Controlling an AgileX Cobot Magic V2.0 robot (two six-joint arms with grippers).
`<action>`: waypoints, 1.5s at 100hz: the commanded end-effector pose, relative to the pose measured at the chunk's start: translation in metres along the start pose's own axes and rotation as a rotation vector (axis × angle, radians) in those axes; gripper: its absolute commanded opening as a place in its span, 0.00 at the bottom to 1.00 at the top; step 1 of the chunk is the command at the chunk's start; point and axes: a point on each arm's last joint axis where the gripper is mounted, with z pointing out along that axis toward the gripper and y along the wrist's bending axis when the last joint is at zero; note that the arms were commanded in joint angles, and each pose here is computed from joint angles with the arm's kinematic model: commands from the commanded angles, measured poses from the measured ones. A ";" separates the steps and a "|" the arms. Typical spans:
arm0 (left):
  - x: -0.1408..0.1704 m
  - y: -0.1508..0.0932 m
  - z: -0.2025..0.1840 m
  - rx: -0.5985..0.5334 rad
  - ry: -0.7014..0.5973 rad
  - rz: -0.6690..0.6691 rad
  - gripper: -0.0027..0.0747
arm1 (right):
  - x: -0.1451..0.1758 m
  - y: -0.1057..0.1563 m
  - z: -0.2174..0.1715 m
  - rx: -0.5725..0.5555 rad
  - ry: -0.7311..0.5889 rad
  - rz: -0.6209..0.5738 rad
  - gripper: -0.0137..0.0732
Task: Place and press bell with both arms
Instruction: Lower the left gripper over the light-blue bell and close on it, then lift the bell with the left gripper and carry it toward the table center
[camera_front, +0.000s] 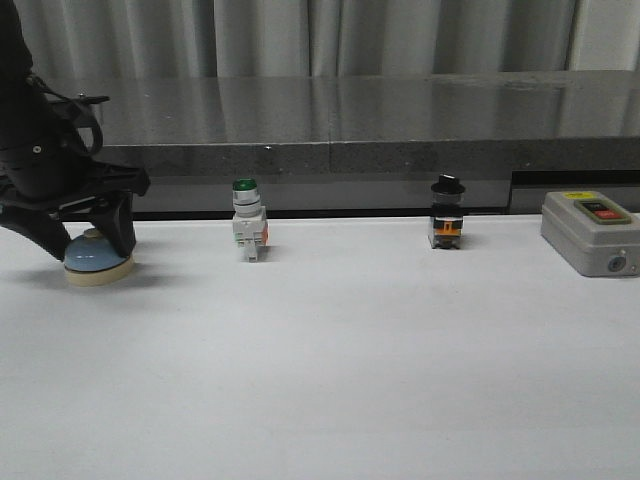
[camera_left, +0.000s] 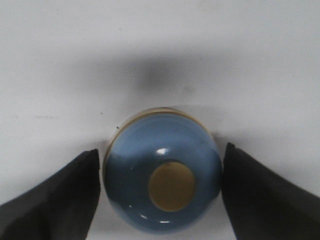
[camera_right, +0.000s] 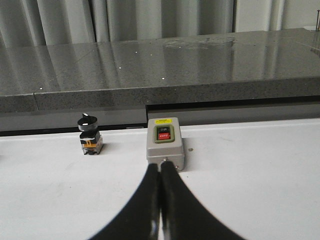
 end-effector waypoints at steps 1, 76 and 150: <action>-0.015 -0.007 -0.027 0.019 -0.106 -0.010 0.50 | -0.013 0.001 -0.002 -0.012 -0.107 -0.005 0.09; -0.046 -0.053 -0.136 0.072 -0.272 0.181 0.32 | -0.013 0.001 -0.002 -0.012 -0.107 -0.005 0.09; 0.018 -0.225 -0.091 0.249 -0.124 0.647 0.32 | -0.013 0.001 -0.002 -0.012 -0.107 -0.005 0.09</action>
